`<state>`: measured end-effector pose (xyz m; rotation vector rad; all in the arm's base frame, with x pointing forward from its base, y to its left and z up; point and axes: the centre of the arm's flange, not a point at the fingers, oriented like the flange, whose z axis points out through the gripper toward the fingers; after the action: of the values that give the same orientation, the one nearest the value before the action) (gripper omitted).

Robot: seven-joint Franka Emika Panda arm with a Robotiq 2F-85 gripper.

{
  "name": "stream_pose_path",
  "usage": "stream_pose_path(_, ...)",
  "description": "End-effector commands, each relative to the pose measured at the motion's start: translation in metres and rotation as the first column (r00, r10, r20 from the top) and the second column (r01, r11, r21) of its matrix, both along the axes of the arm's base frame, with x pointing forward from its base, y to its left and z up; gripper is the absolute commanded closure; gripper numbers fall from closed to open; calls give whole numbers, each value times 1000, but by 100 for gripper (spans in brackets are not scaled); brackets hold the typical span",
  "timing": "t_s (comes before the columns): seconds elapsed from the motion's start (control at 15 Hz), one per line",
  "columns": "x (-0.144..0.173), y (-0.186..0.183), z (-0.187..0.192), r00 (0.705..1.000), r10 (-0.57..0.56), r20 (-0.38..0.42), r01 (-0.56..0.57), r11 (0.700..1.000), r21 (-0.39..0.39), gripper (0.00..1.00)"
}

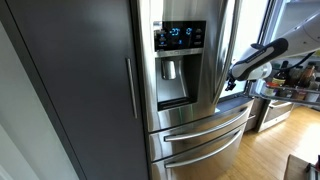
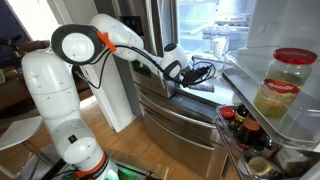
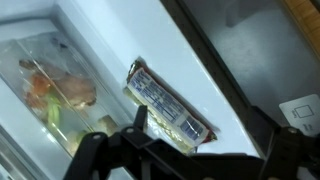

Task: Pick up the packet on the bottom right side of the refrigerator and put it in the paper cup in the refrigerator

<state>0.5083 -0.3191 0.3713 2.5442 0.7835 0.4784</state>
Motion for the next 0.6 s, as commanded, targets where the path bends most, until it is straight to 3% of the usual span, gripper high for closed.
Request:
stream_pose_path(0.0, 10, -11, -12, 982, 184, -44, -185, 982, -31, 0)
stream_pose_path(0.53, 15, -38, -34, 953, 298, -56, -300, 953, -44, 0)
